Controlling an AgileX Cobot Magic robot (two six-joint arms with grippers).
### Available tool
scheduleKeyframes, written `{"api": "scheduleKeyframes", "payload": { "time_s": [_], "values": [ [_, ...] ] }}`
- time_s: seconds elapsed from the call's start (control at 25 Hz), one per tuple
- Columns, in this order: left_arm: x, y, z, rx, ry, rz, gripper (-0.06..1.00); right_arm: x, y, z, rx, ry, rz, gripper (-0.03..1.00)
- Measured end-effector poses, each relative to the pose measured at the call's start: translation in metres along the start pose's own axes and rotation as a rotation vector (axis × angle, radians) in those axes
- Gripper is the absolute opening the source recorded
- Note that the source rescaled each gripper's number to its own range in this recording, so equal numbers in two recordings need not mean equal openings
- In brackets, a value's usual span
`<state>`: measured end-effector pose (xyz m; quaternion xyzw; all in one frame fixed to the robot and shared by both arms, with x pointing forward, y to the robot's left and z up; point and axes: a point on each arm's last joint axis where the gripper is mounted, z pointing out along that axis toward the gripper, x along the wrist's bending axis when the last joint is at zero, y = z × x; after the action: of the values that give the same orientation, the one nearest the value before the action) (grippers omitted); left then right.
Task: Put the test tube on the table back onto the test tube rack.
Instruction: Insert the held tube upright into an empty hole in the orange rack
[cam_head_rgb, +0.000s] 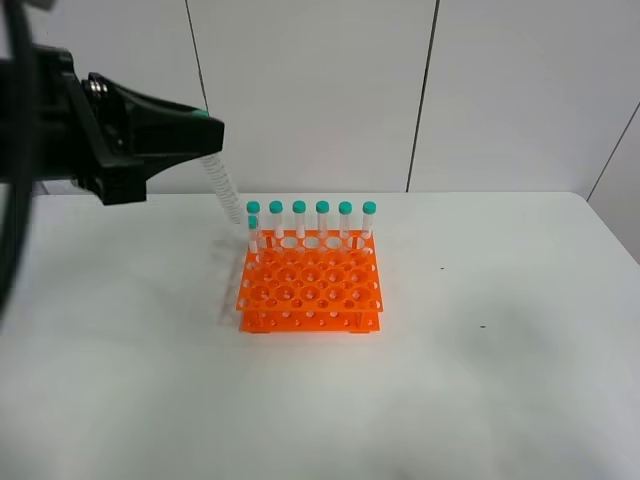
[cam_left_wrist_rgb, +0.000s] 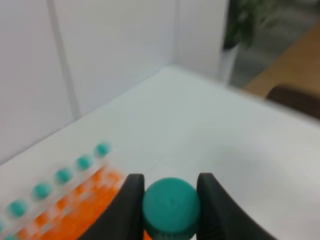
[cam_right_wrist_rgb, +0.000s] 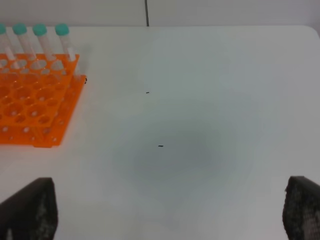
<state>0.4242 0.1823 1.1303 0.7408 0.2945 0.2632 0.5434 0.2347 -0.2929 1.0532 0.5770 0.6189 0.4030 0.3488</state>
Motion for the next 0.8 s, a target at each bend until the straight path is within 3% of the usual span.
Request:
{"api": "scheduleKeyframes", "payload": {
  "time_s": [0.08, 0.16, 0.24, 0.32, 0.52, 0.8],
  "values": [
    [0.007, -0.003, 0.0, 0.032, 0.079, 0.023, 0.0, 0.0, 0.0, 0.0, 0.0, 0.0, 0.0, 1.0],
    [0.015, -0.002, -0.001, 0.029, 0.162, -0.026, 0.0, 0.0, 0.0, 0.0, 0.0, 0.0, 0.0, 1.0],
    [0.02, 0.0, -0.002, -0.013, 0.229, -0.025, 0.0, 0.0, 0.0, 0.0, 0.0, 0.0, 0.0, 1.0],
    [0.02, 0.0, 0.001, -0.07, 0.25, -0.038, 0.0, 0.0, 0.0, 0.0, 0.0, 0.0, 0.0, 1.0],
    [0.02, -0.006, 0.035, -0.145, 0.232, -0.018, 0.0, 0.0, 0.0, 0.0, 0.0, 0.0, 0.0, 1.0],
    [-0.014, -0.021, 0.104, -0.057, 0.074, 0.005, 0.0, 0.0, 0.0, 0.0, 0.0, 0.0, 0.0, 1.0]
  ]
}}
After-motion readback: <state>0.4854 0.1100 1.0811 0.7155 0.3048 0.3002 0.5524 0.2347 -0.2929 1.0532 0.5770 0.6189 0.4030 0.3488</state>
